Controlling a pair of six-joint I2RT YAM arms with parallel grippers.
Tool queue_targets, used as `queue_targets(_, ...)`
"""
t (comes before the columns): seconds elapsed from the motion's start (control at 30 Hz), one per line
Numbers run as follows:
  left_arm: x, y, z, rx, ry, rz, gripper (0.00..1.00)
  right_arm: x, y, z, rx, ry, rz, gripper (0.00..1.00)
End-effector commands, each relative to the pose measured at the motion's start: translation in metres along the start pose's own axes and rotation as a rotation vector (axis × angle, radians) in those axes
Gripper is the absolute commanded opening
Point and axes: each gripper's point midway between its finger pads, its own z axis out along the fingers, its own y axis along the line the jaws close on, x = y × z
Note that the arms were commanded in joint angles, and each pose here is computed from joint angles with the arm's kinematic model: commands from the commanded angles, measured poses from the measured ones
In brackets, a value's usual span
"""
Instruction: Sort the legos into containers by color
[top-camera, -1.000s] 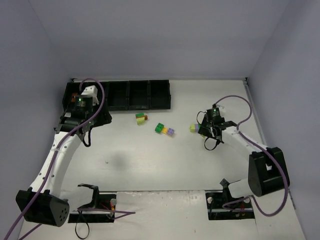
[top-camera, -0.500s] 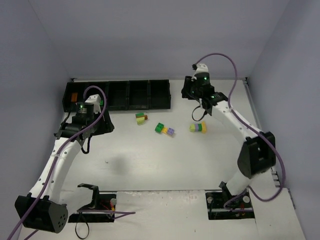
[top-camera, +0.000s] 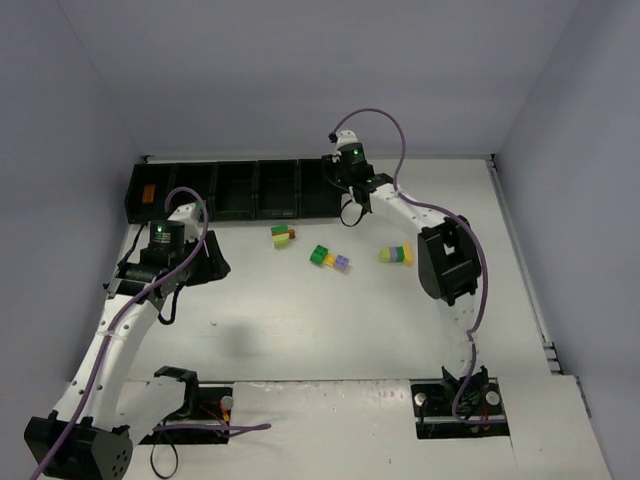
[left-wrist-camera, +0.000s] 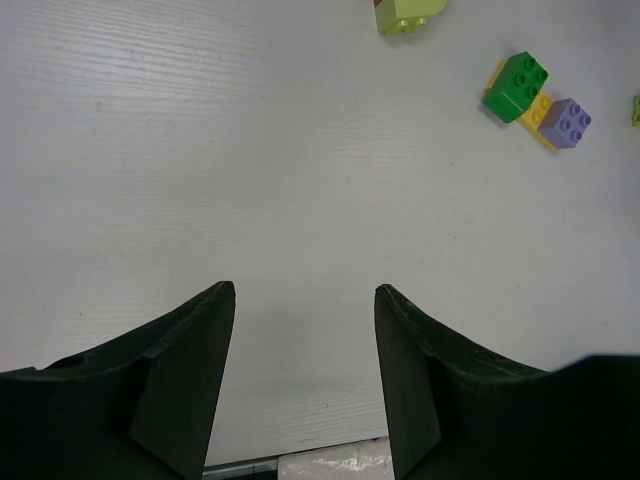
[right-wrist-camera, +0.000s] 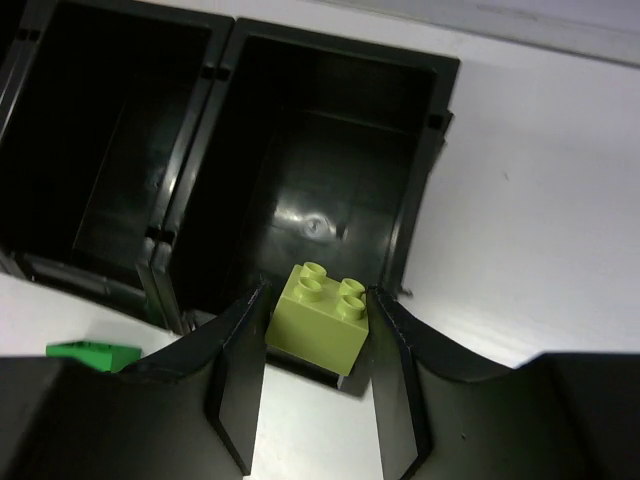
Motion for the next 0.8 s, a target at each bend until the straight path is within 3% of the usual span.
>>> queue_targets(0.0, -0.001, -0.005, -0.007, 0.021, -0.026, -0.022, 0.52, -0.055, 0.022, 0.008, -0.041, -0.168, -0.033, 0.06)
queue_targets(0.07, 0.002, -0.006, -0.007, 0.030, -0.024, -0.031, 0.52, -0.060, 0.027, 0.015, -0.040, -0.182, -0.036, 0.06)
queue_targets(0.3, 0.007, -0.007, -0.005, 0.038, -0.013, -0.049, 0.52, -0.053, 0.034, 0.040, -0.046, -0.177, -0.036, 0.39)
queue_targets(0.47, 0.006, -0.007, -0.003, 0.041, -0.011, -0.043, 0.52, -0.065, 0.035, 0.032, -0.049, -0.200, -0.050, 0.55)
queue_targets(0.77, -0.004, -0.014, 0.004, 0.063, -0.014, -0.029, 0.53, -0.087, 0.034, -0.031, -0.054, -0.238, -0.110, 0.59)
